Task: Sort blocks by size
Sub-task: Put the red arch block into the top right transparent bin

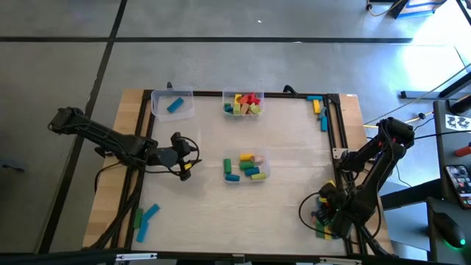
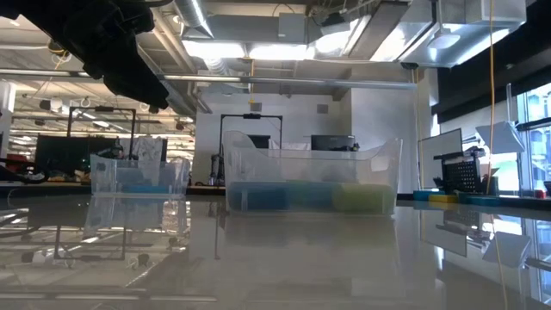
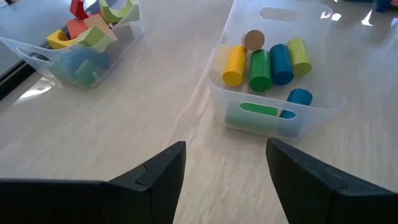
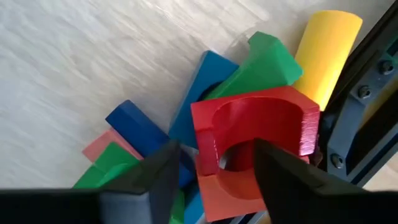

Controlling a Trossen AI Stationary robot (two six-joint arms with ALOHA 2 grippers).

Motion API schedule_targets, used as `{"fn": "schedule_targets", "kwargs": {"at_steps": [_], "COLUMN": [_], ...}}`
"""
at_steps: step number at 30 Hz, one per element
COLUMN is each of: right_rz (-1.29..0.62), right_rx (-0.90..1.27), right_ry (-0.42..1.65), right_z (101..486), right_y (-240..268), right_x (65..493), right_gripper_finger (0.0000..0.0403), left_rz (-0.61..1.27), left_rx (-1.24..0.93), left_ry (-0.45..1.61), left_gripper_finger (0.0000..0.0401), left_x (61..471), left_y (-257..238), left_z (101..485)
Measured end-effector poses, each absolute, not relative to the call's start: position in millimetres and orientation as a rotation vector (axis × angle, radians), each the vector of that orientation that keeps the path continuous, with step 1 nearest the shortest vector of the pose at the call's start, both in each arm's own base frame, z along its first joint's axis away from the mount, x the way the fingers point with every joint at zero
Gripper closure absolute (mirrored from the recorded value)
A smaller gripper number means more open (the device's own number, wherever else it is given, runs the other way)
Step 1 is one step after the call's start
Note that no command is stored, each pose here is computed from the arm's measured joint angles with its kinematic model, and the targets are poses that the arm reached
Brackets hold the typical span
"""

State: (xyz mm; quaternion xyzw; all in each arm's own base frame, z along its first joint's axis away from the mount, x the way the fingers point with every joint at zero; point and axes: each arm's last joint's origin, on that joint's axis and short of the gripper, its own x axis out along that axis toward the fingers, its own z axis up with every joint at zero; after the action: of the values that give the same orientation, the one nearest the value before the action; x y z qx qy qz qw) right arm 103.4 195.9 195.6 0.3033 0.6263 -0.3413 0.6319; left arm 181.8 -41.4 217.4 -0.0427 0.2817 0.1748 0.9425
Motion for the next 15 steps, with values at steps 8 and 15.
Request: {"fn": "schedule_targets", "kwargs": {"at_steps": [8, 15], "right_rz": [-0.762, -0.756], "right_rx": [0.667, 0.661], "right_ry": [1.42, 1.399], "right_z": [195.0, 195.0], "right_y": [195.8, 195.5], "right_x": [104.1, 104.6], "right_gripper_finger": [0.0302, 0.0336], "left_rz": [0.357, 0.357], "left_rx": [-0.086, -0.086], "left_ry": [0.577, 0.577], "left_gripper_finger": [0.0183, 0.0183], "left_x": [181.7, 181.6], "left_y": [-41.4, -41.4], "left_z": [217.2, 217.1]}}
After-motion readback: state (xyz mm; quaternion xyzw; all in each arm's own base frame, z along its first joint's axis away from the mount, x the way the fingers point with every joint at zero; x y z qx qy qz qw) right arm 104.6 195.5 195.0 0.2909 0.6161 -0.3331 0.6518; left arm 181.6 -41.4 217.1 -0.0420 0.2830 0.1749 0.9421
